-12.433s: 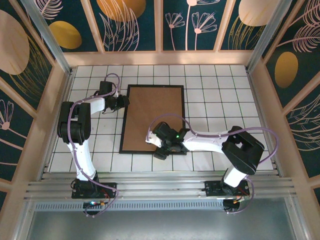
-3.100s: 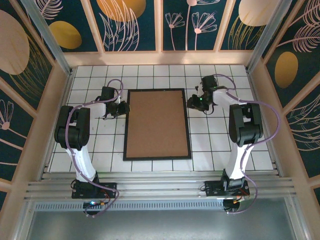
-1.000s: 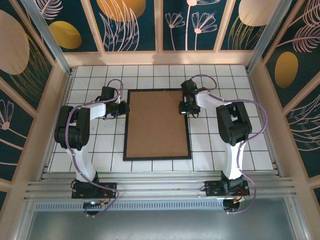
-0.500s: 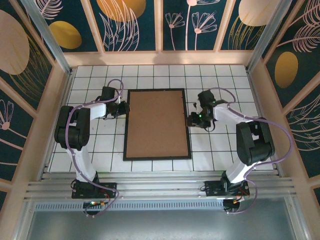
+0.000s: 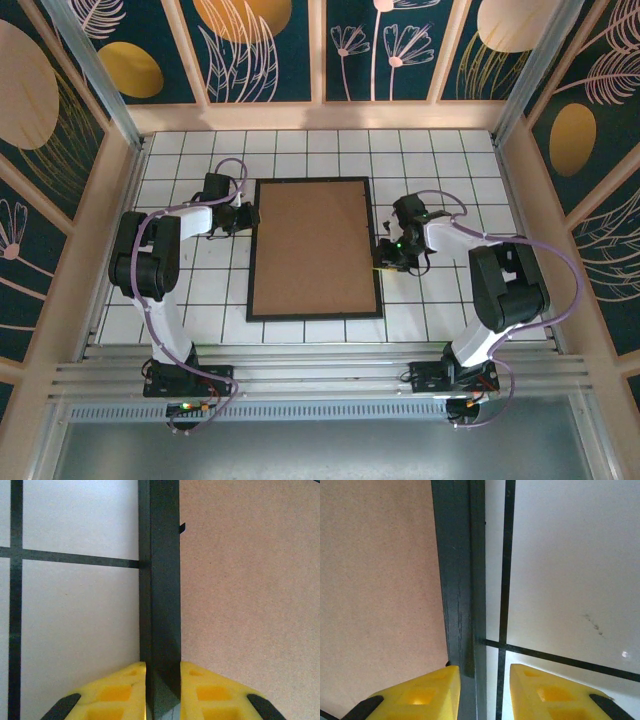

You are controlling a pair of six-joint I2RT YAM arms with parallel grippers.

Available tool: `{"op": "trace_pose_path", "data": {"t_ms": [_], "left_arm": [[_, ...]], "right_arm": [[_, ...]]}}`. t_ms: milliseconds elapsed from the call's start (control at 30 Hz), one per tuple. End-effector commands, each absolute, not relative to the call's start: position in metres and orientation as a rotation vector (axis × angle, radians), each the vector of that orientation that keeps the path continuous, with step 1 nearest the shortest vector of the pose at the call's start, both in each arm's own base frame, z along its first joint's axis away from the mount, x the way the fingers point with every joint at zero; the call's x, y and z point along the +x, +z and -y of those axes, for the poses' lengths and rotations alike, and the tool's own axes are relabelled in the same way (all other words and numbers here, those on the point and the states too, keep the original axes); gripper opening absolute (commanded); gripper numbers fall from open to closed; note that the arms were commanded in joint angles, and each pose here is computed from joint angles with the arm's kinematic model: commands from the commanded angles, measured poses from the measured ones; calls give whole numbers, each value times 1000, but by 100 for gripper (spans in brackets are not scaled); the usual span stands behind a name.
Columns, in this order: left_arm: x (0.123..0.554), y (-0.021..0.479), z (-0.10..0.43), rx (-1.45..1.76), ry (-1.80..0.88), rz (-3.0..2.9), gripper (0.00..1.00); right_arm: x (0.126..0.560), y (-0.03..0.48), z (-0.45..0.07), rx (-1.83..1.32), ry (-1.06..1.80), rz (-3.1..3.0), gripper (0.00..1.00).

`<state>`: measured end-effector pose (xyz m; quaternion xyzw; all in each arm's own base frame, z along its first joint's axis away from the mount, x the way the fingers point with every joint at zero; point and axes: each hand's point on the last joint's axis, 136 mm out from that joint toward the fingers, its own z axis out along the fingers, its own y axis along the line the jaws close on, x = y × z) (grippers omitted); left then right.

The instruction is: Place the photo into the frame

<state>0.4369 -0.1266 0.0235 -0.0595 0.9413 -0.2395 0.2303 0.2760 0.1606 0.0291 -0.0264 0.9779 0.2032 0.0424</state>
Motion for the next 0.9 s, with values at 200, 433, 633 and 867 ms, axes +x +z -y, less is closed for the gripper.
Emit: {"op": "trace_pose_path", "data": {"t_ms": [200,433,633,867], "left_arm": [[426,30,138,-116,-705,-2612,19],[425,30,139,-114,-712,-2611,19],[425,31,141,-115,-724,-2606,19],[423,31,142,-111,-728,-2606,19]], "right_arm": [[278,20,-169,-88,642,-3008,33],[276,16,-179,-121,648,-3023,34],[275,10,-185,-147,594,-3041,35],[267,-7,-181,-180,367,-3089,43]]}}
